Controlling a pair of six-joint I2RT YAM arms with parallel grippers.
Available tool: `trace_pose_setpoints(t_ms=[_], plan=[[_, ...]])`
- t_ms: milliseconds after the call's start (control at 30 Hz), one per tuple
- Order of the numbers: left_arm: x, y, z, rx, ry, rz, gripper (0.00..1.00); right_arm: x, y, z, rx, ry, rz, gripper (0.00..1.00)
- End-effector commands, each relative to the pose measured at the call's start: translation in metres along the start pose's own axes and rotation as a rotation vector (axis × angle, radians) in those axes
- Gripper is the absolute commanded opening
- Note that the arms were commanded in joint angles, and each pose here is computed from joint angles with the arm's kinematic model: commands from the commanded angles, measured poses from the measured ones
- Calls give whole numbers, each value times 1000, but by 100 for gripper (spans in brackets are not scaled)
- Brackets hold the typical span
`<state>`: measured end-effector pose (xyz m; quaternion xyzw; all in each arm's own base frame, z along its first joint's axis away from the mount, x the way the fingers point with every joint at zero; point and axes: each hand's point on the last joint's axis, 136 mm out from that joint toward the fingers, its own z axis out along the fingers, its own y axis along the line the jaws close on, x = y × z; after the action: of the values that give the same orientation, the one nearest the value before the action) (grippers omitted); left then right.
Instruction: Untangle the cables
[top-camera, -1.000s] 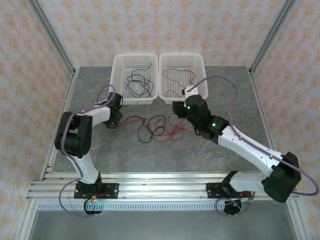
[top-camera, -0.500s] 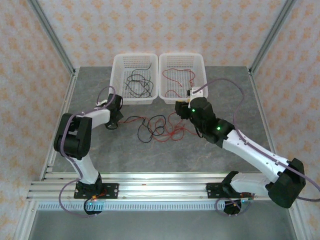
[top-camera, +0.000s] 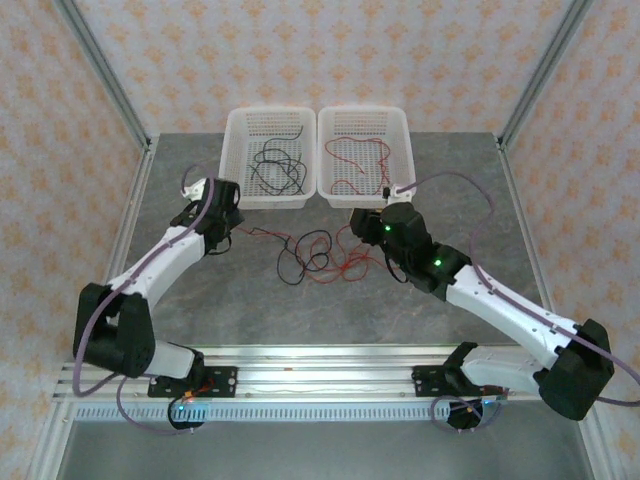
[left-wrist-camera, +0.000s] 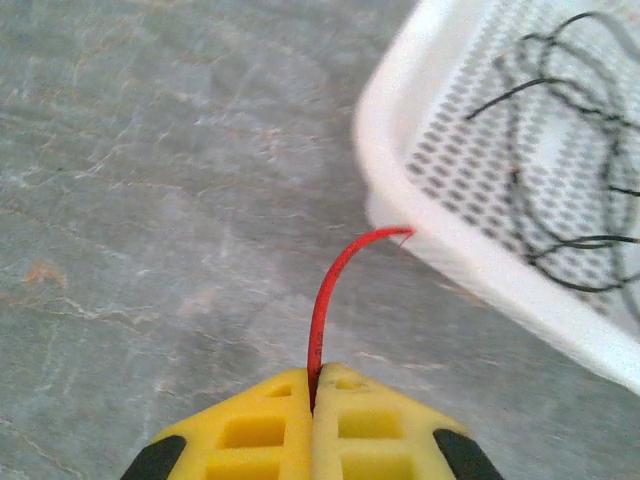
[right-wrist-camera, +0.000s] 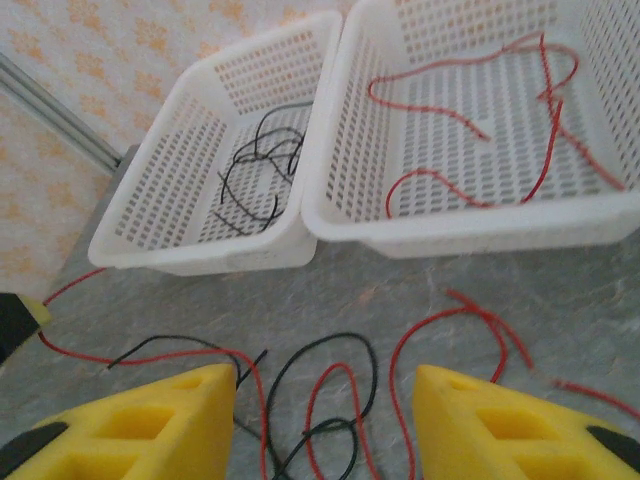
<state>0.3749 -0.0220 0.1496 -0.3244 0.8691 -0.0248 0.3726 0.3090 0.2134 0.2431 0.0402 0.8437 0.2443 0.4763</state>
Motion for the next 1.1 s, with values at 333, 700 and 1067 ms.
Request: trace_pose_setpoints(t_ms=[333,700,1067], plan=[[-14,-28,-97,213,-59,45,0,74,27,47,-62,206,236,50],[4,-37,-130,307,-48,58,0,111,38,77,30,283,143,50],[13,-54,-145,317,-39,39,0,146,44,92,7,402,-134,49]])
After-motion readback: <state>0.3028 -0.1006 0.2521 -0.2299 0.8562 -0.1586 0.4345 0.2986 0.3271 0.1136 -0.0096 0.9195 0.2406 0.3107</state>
